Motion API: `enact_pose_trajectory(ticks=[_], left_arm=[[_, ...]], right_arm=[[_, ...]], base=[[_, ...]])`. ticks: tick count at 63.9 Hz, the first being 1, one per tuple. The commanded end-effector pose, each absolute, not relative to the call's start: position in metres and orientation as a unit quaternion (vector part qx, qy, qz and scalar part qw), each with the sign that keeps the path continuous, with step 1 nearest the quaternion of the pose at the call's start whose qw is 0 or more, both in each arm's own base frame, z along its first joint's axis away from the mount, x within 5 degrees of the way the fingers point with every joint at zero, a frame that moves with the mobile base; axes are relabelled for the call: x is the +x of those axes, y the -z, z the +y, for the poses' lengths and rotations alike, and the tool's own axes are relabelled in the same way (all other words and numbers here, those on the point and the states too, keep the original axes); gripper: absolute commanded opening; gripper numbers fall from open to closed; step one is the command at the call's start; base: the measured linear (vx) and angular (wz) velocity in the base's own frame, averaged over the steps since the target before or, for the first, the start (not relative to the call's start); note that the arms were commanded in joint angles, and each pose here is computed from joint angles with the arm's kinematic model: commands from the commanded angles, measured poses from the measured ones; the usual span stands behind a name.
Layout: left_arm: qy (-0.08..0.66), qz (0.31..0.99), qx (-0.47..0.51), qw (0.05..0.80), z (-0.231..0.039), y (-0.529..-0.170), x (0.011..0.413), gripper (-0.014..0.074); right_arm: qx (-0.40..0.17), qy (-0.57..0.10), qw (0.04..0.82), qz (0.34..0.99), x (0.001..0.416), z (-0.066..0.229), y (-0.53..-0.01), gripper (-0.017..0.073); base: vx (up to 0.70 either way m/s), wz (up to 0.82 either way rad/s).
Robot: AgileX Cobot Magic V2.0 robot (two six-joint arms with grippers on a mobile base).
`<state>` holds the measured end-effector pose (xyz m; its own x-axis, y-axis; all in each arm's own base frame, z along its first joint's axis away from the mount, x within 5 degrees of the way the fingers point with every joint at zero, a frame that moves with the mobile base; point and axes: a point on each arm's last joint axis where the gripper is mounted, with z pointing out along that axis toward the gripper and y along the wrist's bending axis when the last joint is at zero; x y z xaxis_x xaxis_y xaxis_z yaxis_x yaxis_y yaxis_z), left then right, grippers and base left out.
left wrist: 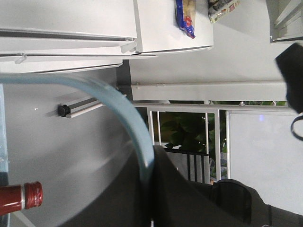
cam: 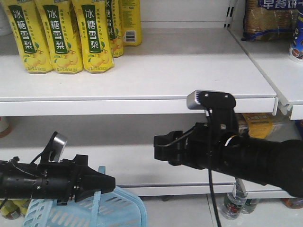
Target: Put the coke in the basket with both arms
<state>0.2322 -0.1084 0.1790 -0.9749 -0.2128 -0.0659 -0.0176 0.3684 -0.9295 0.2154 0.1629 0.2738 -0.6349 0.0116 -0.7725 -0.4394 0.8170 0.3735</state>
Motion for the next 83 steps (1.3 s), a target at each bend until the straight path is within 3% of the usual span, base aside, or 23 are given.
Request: enact_pose_trajectory(ticks=[1, 23, 53, 63, 83], left_arm=[[0.614, 0.779, -0.066, 0.107, -0.113, -0.204, 0.236, -0.0006], [0.614, 0.779, -0.066, 0.107, -0.113, -0.204, 0.236, -0.0006], [0.614, 0.779, -0.066, 0.107, -0.113, -0.204, 0.236, -0.0006], [0.614, 0.779, -0.066, 0.107, -0.113, -0.204, 0.236, -0.0006], [0.614, 0.779, -0.066, 0.107, -0.113, -0.204, 0.236, -0.0006]], right_arm=[[-0.142, -0.258, 0.466, 0.834, 0.217, 0.145, -0.302, 0.0362], [-0.143, -0.180, 0.537, 0.812, 0.203, 0.088, -0.337, 0.0362], [-0.111, 0.021, 0.558, 0.822, 0.177, 0.008, -0.355, 0.0362], [-0.085, 0.048, 0.595, 0.798, 0.164, -0.002, -0.368, 0.0361], [-0.093, 0.054, 0.614, 0.782, 0.140, 0.000, -0.378, 0.0361]], base=[[0.00, 0.00], [0.00, 0.00], [0.00, 0.00], [0.00, 0.00], [0.00, 0.00]])
